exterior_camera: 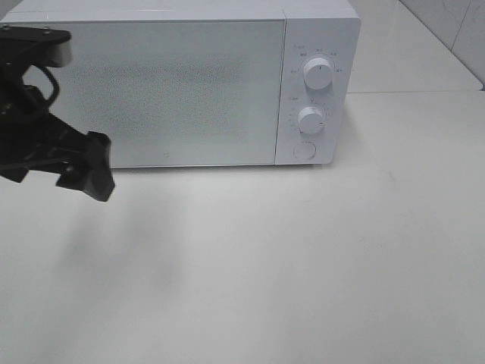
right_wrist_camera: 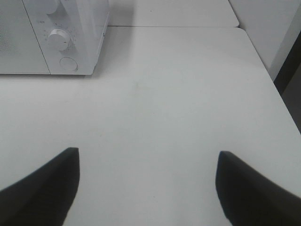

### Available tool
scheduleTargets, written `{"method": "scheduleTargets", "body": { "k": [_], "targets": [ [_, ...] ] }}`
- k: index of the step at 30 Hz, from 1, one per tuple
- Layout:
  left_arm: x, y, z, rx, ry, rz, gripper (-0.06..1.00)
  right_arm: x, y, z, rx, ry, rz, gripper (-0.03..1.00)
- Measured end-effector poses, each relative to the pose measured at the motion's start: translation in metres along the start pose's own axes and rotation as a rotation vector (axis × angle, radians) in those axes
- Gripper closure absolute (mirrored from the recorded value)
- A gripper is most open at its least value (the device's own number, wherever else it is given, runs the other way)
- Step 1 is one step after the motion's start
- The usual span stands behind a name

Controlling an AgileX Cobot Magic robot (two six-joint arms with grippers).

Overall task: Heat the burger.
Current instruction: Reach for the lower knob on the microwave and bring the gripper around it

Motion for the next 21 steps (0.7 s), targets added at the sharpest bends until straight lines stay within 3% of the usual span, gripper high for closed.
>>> {"method": "scheduleTargets", "body": {
  "k": [1, 3, 6, 11, 21],
  "targets": [
    [0.0, 0.0, 0.0, 0.0, 0.0, 0.0, -0.04, 0.0, 0.0, 0.0, 0.0, 0.0, 0.0, 0.2],
    [0.011, 0.032, 0.007, 0.093, 0.02, -0.037, -0.04, 0.0, 0.0, 0.0, 0.0, 0.0, 0.0, 0.2],
    [0.015, 0.04, 0.01, 0.119, 0.022, -0.046, -0.04, 0.0, 0.0, 0.0, 0.0, 0.0, 0.0, 0.2],
    [0.041, 0.081, 0.032, 0.235, 0.054, -0.099, -0.04, 0.0, 0.0, 0.0, 0.0, 0.0, 0.0, 0.2],
    [0.074, 0.082, 0.052, 0.257, 0.049, -0.116, -0.04, 0.0, 0.0, 0.0, 0.0, 0.0, 0.0, 0.2]
  ]
}}
Point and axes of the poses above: a point on each arm's last joint axis where the gripper is mounted, x pointing back along that axis away from the gripper, y along the wrist's bending axis when the last joint is at zero, z = x × y, the point moved 4 cm from there along -x, pointing out along that axis toward the gripper, and after that the axes turned 6 degrees about -x, right-handed, at the moved point
